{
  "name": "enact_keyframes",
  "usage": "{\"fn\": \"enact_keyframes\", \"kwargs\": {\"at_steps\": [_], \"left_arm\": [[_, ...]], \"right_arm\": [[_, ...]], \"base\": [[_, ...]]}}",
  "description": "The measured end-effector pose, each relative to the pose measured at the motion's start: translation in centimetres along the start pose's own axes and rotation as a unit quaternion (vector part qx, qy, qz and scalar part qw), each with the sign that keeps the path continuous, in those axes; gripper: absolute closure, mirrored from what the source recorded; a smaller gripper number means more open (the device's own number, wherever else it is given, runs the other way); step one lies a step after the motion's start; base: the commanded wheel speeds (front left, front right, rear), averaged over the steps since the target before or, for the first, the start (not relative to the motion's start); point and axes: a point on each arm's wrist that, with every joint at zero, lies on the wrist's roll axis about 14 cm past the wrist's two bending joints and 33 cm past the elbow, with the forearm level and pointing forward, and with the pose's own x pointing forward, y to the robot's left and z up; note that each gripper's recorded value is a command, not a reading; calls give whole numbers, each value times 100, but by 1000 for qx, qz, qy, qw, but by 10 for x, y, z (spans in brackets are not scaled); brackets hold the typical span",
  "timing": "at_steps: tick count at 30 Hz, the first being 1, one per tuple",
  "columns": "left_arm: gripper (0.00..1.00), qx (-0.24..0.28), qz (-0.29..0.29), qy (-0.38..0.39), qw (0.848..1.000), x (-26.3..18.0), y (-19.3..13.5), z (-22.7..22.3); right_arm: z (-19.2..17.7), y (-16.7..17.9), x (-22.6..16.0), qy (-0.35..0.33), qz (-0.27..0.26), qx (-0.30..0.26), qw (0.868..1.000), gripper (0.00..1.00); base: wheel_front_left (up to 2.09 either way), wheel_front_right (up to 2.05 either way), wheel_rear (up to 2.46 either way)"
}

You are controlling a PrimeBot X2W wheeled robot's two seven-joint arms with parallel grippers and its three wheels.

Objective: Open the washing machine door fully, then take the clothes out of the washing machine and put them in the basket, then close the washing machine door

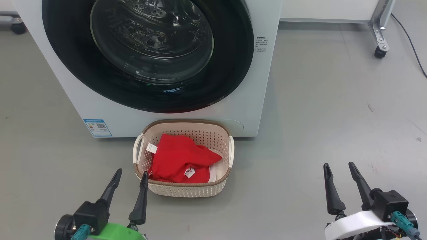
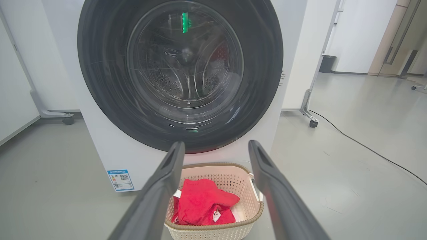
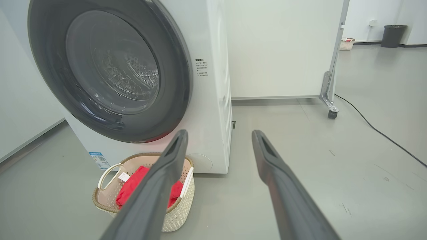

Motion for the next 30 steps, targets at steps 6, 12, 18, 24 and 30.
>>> {"fn": "enact_keyframes", "kwargs": {"at_steps": [6, 12, 18, 24, 30], "left_arm": [[0, 0, 0, 3, 1000, 0, 0, -1], [0, 0, 1, 3, 1000, 0, 0, 0], [100, -7, 10, 36, 999, -9, 2, -23], [100, -27, 18, 41, 999, -11, 4, -26], [100, -70, 30, 47, 996, -10, 7, -27]], "right_arm": [[1, 1, 0, -2, 1, 1, 1000, 0], [2, 1, 0, -4, 2, 0, 1000, 0], [-18, 2, -7, 26, -8, 8, 1000, 100], [-22, 1, -9, 32, -12, 30, 999, 100], [-21, -5, -10, 34, -29, 76, 996, 100]], "base": [[0, 0, 0], [0, 0, 0], [0, 0, 0], [0, 0, 0], [0, 0, 0]]}}
